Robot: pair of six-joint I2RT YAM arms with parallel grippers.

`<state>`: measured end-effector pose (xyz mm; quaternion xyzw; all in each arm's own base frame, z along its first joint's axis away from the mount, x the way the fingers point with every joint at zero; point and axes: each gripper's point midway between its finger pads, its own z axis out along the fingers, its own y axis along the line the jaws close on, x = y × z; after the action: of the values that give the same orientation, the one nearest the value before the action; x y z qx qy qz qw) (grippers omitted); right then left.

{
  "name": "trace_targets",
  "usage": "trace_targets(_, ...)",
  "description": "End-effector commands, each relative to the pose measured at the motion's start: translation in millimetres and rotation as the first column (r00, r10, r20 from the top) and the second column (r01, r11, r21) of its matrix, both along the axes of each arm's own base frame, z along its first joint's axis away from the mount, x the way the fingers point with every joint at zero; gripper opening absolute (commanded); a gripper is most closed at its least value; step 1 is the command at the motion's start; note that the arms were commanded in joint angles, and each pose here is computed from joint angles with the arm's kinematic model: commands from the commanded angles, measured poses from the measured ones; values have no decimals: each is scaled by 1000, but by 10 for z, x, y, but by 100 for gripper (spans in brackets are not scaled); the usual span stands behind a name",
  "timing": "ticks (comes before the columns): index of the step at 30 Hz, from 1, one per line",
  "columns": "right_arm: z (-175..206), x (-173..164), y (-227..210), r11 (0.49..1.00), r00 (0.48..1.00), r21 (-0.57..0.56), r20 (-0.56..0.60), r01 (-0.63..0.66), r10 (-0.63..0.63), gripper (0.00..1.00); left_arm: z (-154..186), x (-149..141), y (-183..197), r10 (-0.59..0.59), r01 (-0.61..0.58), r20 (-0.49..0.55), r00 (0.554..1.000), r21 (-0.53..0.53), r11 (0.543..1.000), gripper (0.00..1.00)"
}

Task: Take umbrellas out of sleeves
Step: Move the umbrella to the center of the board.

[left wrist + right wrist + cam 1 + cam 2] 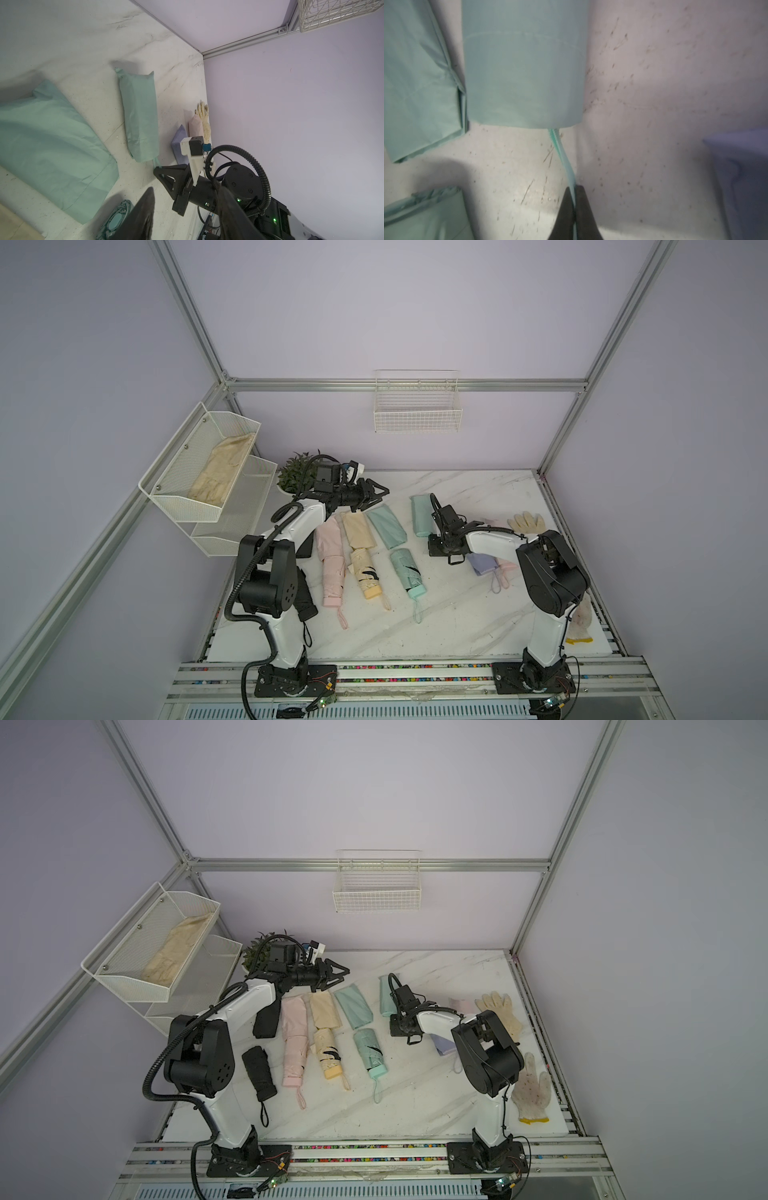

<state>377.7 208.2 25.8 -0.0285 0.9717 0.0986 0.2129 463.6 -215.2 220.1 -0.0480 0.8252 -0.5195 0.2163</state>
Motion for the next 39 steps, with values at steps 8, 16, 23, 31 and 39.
trace_targets(8,90,-598,-101,998,998,57,-54,-13,17,4,135,-123,-96,-30,30,39,999,-17,999,49)
trace_targets(16,103,-1020,-341,998,997,64,-71,15,-10,5,-94,-244,-409,-99,99,4,995,0,995,50)
trace_targets(23,169,-1196,-412,993,997,110,-69,50,-43,8,-497,-431,-834,-209,212,-59,976,40,977,50)
trace_targets(31,247,-1280,-455,985,997,158,-33,74,-69,10,-987,-392,-1010,-251,270,-118,961,192,944,53)
trace_targets(39,286,-1291,-456,981,998,183,-4,68,-69,10,-1290,-149,-1102,-190,229,-178,966,232,945,54)
